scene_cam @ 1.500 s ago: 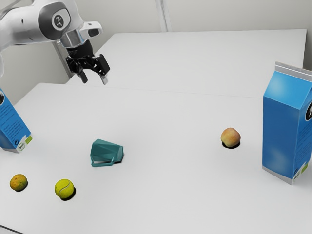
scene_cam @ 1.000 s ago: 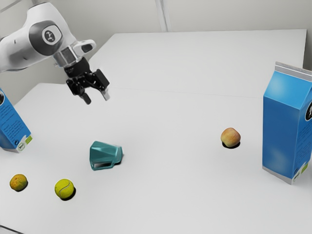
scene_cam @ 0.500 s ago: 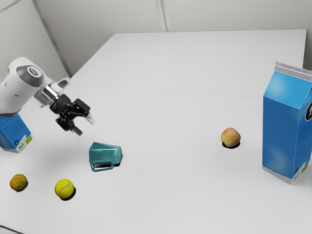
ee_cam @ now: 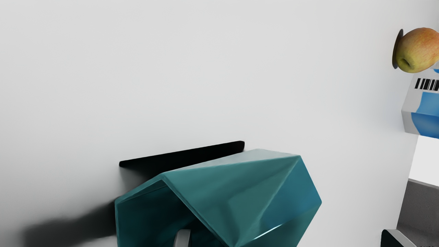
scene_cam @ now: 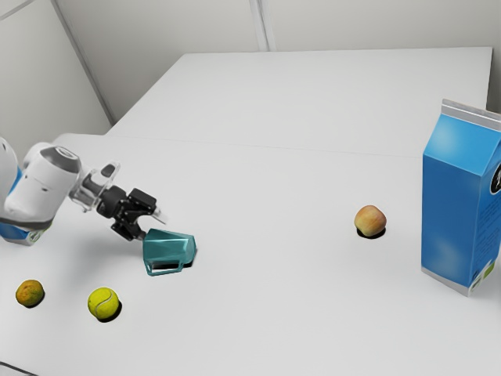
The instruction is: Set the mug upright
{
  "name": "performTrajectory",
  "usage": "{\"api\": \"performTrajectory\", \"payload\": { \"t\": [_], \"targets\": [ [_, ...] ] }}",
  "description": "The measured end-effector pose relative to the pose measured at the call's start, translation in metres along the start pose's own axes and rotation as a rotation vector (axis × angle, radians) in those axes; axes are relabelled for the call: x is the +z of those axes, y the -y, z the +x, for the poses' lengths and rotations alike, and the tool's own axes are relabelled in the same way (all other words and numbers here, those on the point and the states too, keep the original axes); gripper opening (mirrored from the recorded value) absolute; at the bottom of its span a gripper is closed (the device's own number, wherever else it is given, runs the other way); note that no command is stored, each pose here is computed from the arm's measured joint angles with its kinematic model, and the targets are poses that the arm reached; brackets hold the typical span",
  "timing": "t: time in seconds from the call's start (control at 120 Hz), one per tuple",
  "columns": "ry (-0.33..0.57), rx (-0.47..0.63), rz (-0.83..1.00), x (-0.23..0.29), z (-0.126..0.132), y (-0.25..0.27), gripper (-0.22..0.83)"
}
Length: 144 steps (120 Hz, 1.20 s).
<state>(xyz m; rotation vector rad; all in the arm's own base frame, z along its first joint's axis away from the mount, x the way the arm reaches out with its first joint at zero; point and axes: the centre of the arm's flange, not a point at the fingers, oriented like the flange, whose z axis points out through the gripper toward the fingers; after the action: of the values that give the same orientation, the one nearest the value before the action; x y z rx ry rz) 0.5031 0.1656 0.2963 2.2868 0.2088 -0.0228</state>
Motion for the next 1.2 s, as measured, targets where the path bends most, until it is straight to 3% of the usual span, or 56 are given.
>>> {"api": "performTrajectory", "payload": {
  "t": [0.133,0.325,0.492,0.733,0.9,1.2],
  "targets": [
    [-0.004,0.029,-0.067,0.011,-0.007,0.002,0.59],
    [-0.009,0.081,-0.113,0.018,-0.012,0.002,0.13],
    [-0.018,0.142,-0.113,0.013,-0.009,-0.005,-0.06],
    [-0.035,0.201,-0.092,0.008,-0.006,-0.009,-0.14],
    [-0.056,0.281,-0.063,-0.008,-0.006,-0.042,-0.16],
    [0.139,0.525,0.383,-0.019,0.027,-0.154,-0.17]
  ]
}}
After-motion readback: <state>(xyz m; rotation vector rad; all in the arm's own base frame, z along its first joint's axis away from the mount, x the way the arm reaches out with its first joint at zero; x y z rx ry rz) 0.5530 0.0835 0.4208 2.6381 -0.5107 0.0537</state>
